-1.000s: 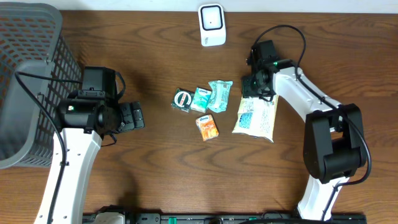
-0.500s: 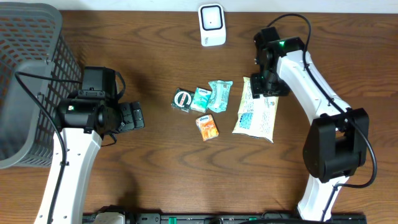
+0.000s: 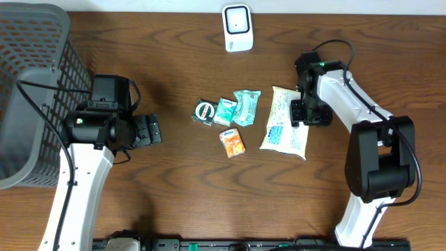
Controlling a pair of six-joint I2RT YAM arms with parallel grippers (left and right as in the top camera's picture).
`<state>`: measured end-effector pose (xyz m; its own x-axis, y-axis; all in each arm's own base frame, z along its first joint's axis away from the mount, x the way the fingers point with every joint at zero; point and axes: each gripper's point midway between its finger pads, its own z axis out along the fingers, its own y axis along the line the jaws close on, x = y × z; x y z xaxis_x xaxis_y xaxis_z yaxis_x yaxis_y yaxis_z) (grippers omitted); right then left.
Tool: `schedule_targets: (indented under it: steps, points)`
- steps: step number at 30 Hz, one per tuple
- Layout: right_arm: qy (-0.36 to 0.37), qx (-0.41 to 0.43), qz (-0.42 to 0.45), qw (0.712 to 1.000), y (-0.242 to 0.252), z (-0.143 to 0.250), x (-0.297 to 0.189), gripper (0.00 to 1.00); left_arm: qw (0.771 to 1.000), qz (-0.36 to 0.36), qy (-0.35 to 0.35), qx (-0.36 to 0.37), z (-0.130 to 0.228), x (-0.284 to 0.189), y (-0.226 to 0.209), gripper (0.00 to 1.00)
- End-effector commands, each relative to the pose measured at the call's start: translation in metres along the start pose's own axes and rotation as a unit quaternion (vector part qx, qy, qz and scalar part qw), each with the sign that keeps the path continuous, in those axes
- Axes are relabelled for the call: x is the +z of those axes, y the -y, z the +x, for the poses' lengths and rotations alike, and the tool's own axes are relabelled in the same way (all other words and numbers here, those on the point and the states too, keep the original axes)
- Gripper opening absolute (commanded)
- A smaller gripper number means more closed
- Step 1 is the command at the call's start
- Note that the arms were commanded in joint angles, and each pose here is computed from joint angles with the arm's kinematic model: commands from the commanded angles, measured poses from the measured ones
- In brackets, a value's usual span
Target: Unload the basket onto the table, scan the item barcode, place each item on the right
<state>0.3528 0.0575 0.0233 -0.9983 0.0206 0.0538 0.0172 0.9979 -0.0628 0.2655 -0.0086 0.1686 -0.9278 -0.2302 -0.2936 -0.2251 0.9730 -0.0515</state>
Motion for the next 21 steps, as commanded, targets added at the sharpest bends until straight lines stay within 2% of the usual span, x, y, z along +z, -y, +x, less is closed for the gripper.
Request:
schedule_targets:
  steps: [1, 6, 13, 21]
  points:
    - [-0.002, -0.016, -0.071, 0.997, -0.025, 0.000, 0.006, 0.59, 1.000, -0.003, -0.004, -0.004, 0.002, 0.002, 0.000, 0.98]
    - [0.031, -0.029, -0.124, 0.991, -0.044, -0.016, 0.002, 0.59, 1.000, -0.003, -0.004, -0.004, 0.002, 0.002, 0.000, 0.98]
    - [0.042, -0.024, -0.137, 0.989, -0.045, -0.023, -0.001, 0.58, 1.000, -0.003, -0.004, -0.004, 0.002, 0.002, 0.000, 0.98]
    - [0.042, -0.038, -0.153, 0.987, -0.049, -0.022, -0.003, 0.65, 1.000, -0.003, -0.004, -0.004, 0.002, 0.002, 0.000, 0.97]
